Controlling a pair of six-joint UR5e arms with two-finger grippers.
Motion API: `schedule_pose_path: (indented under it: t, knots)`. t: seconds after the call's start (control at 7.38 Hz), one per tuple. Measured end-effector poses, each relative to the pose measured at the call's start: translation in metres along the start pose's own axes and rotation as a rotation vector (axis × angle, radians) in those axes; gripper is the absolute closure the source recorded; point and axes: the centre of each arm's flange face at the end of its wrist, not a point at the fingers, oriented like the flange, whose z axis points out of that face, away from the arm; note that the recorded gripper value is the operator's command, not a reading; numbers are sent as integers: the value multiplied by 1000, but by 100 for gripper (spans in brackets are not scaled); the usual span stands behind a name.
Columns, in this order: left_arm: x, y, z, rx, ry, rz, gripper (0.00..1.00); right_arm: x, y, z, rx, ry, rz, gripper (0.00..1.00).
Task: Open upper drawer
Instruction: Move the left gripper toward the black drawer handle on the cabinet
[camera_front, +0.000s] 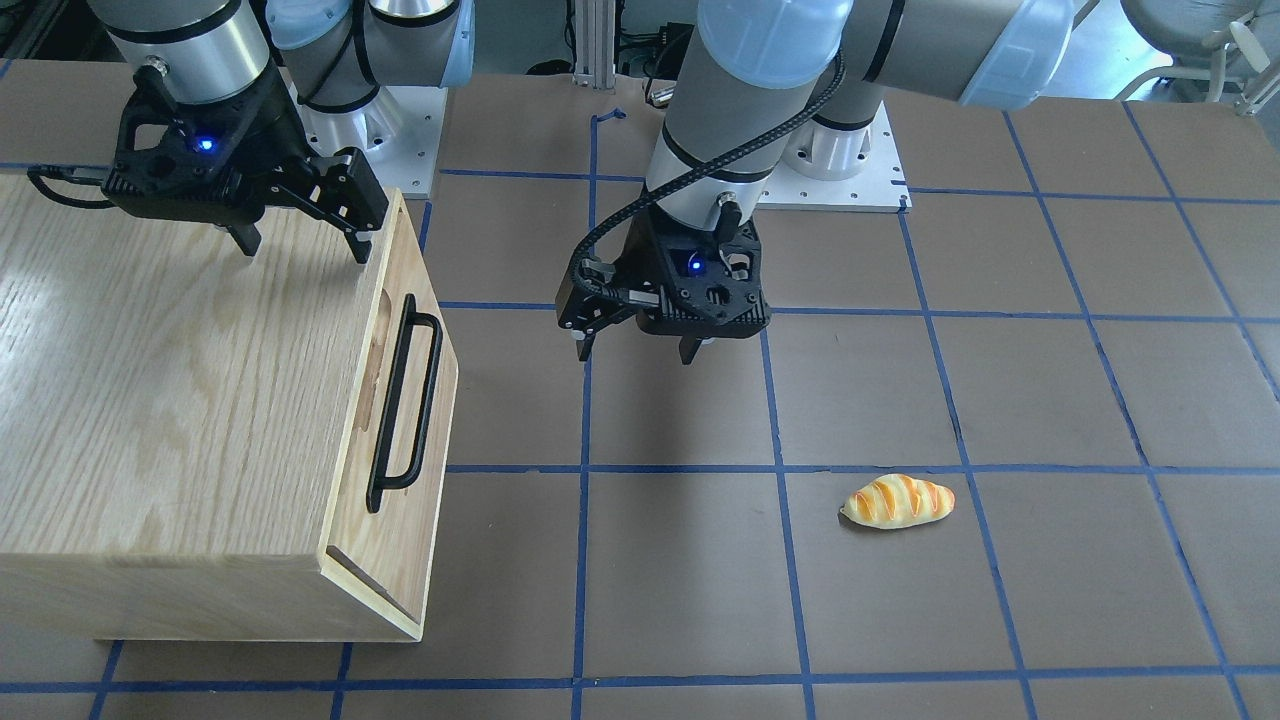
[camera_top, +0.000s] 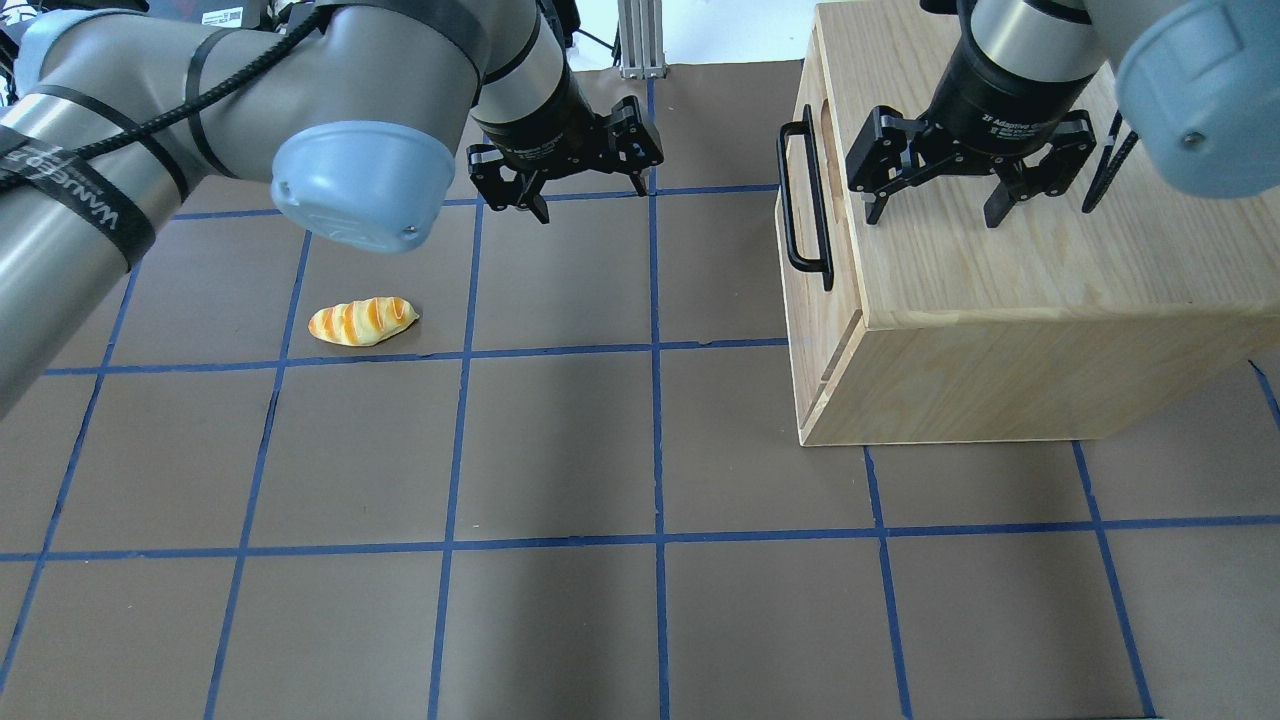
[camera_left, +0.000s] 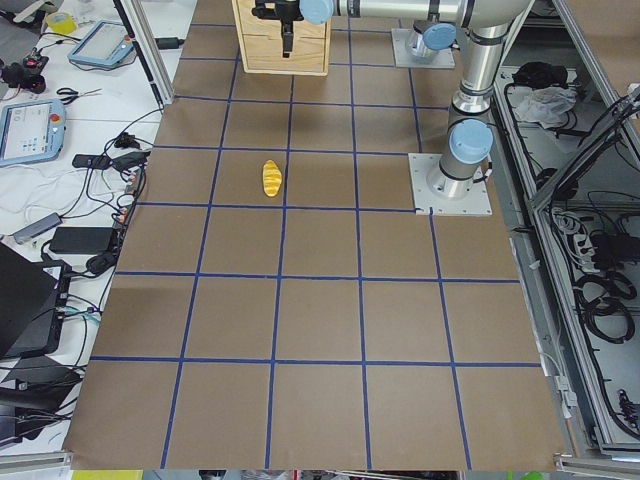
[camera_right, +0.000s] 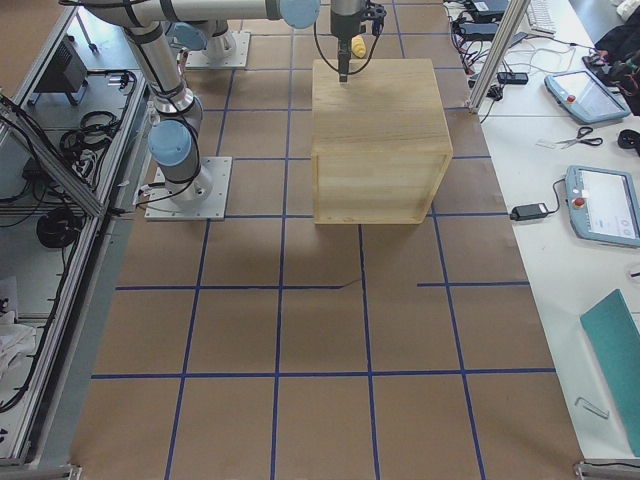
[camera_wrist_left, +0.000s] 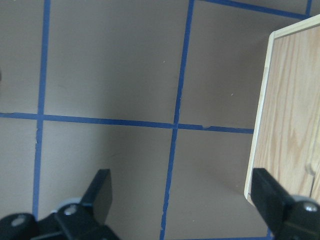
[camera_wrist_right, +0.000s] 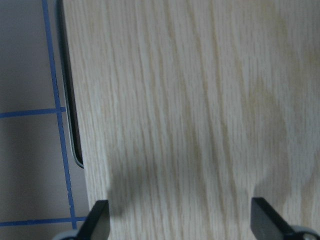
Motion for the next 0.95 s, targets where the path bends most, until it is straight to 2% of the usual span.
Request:
schedule_pose_path:
  t: [0.68,0.95]
  knots:
    - [42,18,30,-6,23,-23,0,0,0,0,0,0,0,0]
    - [55,16,43,20,51,-18,0,0,0,0,0,0,0,0]
